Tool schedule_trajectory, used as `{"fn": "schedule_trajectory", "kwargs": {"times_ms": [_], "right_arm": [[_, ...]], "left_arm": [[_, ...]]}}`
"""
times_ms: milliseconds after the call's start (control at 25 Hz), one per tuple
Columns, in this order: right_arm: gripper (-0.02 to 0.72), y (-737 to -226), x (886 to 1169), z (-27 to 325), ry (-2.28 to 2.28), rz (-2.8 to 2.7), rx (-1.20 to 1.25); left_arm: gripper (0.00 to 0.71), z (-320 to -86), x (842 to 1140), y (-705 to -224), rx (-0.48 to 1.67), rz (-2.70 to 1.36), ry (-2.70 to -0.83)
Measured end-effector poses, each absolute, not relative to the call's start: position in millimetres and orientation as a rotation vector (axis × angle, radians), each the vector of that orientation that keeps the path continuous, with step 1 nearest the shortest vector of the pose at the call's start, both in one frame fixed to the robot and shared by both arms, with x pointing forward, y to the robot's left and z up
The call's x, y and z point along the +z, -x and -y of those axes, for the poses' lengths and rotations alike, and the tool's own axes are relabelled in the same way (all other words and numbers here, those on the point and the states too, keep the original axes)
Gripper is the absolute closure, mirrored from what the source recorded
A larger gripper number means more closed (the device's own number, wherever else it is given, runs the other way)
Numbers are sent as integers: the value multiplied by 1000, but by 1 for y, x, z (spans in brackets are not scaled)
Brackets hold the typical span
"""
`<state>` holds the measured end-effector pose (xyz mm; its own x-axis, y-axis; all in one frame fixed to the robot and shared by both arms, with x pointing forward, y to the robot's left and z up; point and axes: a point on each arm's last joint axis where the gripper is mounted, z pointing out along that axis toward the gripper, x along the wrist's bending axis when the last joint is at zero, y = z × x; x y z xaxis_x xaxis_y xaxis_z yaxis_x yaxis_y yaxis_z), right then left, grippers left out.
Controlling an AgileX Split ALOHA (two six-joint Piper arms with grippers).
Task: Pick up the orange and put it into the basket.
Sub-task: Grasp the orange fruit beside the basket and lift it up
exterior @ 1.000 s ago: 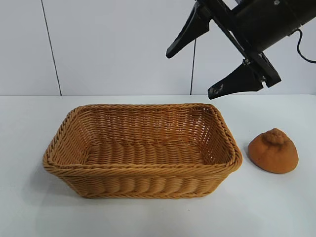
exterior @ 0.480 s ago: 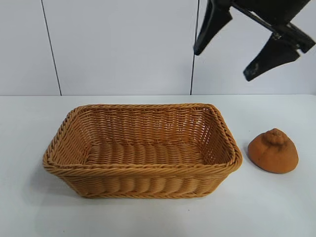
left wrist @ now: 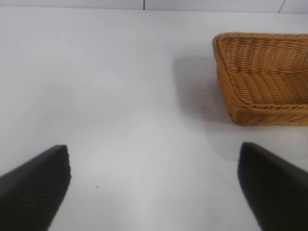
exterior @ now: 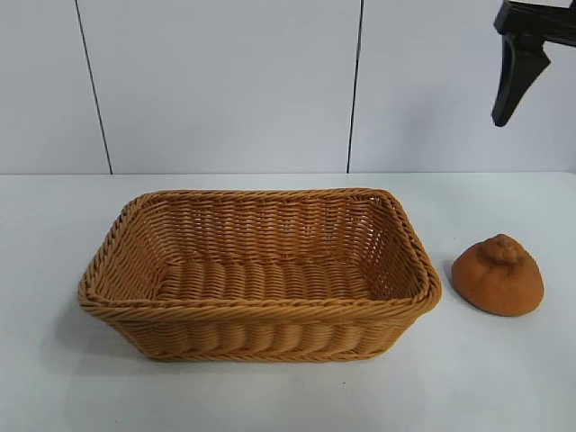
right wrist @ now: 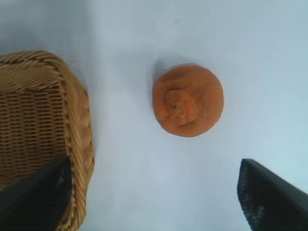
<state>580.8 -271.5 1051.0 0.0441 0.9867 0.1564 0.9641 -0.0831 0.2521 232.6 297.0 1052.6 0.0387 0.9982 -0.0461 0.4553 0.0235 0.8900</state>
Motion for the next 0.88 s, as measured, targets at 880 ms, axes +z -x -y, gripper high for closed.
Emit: {"fn": "schedule_trajectory", "kwargs": {"times_ms": [880], "right_arm": [[63,-630,896,274,-2412,-2143,187]], "left_arm": [[37,-297,1053,-233,884,-1524,-1540]]}}
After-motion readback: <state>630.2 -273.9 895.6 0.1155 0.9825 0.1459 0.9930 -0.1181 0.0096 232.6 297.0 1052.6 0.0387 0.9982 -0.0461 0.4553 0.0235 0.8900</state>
